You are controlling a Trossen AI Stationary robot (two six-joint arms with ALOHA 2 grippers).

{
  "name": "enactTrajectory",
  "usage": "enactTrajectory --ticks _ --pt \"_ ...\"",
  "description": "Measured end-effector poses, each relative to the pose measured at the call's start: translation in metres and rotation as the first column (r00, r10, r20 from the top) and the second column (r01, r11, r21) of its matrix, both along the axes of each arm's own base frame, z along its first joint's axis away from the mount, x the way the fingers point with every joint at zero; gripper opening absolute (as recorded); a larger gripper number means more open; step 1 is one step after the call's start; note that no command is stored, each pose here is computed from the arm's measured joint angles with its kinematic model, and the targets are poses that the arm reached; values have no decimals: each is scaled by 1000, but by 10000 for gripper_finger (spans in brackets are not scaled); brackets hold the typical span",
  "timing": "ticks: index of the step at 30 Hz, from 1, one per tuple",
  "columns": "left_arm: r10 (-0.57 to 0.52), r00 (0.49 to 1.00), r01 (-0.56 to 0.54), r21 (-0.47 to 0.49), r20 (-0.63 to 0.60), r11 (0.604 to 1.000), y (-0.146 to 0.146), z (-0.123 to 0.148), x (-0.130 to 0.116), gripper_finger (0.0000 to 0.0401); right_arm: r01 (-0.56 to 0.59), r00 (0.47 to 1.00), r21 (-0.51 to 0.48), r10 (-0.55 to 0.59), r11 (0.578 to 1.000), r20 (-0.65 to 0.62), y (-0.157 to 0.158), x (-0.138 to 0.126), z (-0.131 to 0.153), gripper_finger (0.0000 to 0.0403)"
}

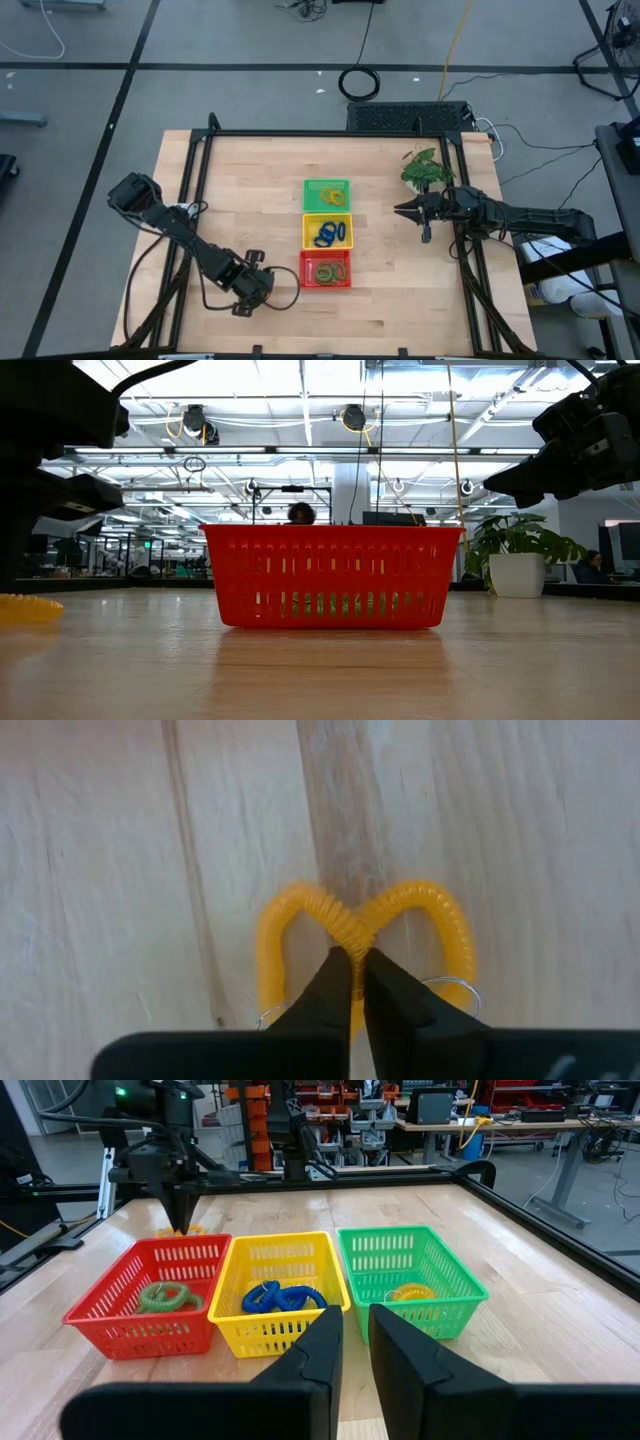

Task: Sort spring keychains into baskets
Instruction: Put the yellow spring keychain into the green basket

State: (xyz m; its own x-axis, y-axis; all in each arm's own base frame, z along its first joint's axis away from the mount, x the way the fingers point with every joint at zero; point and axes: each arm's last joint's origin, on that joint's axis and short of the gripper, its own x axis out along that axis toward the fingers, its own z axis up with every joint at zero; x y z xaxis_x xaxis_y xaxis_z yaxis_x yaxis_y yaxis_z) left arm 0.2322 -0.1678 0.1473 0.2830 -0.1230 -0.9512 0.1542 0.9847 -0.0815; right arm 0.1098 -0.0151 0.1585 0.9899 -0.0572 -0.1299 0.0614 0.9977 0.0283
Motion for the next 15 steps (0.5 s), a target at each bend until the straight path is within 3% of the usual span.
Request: enactTrajectory --ticks 8,15 --pt "-6 999 6 -17 33 1000 2 2 6 22 0 1000 0 0 1000 0 0 0 0 39" --pt "13 1000 -12 -40 16 999 9 2 10 7 -1 1000 0 1 1000 0 0 0 0 38"
